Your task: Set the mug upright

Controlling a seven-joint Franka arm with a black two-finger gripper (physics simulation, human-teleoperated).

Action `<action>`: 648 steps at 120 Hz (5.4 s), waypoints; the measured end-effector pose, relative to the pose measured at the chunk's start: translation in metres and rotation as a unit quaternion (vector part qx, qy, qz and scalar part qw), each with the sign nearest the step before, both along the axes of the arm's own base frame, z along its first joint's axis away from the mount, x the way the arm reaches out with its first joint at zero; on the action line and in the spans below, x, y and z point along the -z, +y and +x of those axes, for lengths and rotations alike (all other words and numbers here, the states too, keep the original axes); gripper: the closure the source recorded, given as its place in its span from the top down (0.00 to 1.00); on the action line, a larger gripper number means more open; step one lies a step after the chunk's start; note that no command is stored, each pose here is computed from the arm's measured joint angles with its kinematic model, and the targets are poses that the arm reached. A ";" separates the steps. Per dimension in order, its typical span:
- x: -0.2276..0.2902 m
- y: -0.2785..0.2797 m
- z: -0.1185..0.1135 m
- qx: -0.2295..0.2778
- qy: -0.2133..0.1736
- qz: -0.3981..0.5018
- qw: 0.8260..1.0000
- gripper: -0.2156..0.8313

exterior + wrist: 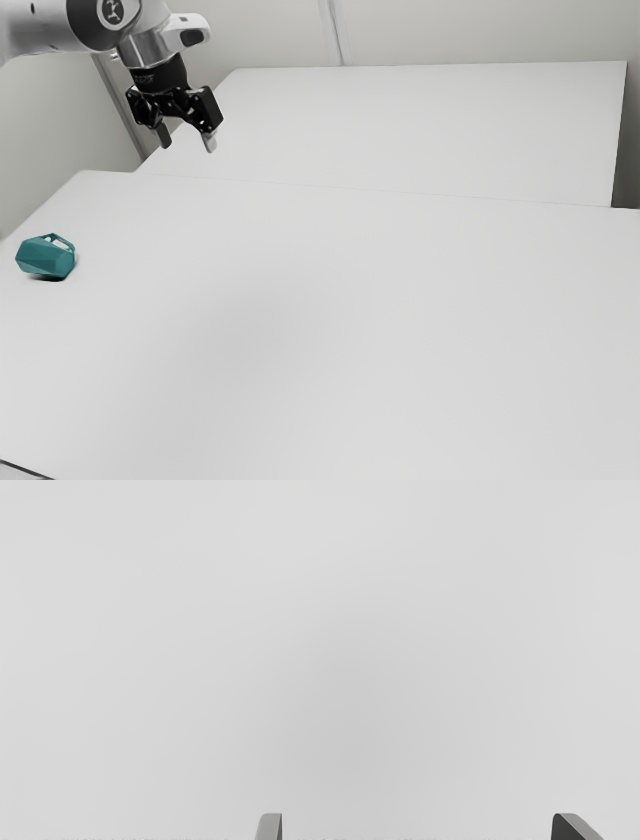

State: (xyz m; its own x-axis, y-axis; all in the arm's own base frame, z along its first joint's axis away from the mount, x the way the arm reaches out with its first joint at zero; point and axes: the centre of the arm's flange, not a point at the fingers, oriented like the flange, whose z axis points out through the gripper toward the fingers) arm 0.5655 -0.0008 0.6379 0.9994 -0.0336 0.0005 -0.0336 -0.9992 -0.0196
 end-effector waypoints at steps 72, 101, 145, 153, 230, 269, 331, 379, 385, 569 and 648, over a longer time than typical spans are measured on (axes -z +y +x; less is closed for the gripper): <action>0.008 0.136 -0.023 -0.115 0.030 0.000 0.993 0.77; 0.006 0.226 -0.049 -0.153 0.016 -0.004 0.988 0.77; 0.055 0.387 -0.094 -0.178 -0.034 -0.059 0.982 0.77; 0.063 0.412 -0.105 -0.176 -0.053 -0.077 0.980 0.77; 0.157 0.584 -0.143 -0.027 -0.237 -0.195 0.951 0.77; 0.179 0.643 -0.173 -0.015 -0.282 -0.171 0.944 0.77; 0.255 0.663 -0.127 -0.003 -0.329 -0.180 0.927 0.77; 0.310 0.657 -0.114 -0.019 -0.305 -0.209 0.929 0.77; 0.315 0.656 -0.113 -0.021 -0.304 -0.213 0.928 0.77; 0.350 0.620 -0.064 -0.036 -0.308 -0.258 0.915 0.38; 0.295 0.602 -0.057 -0.016 -0.280 -0.226 0.933 0.07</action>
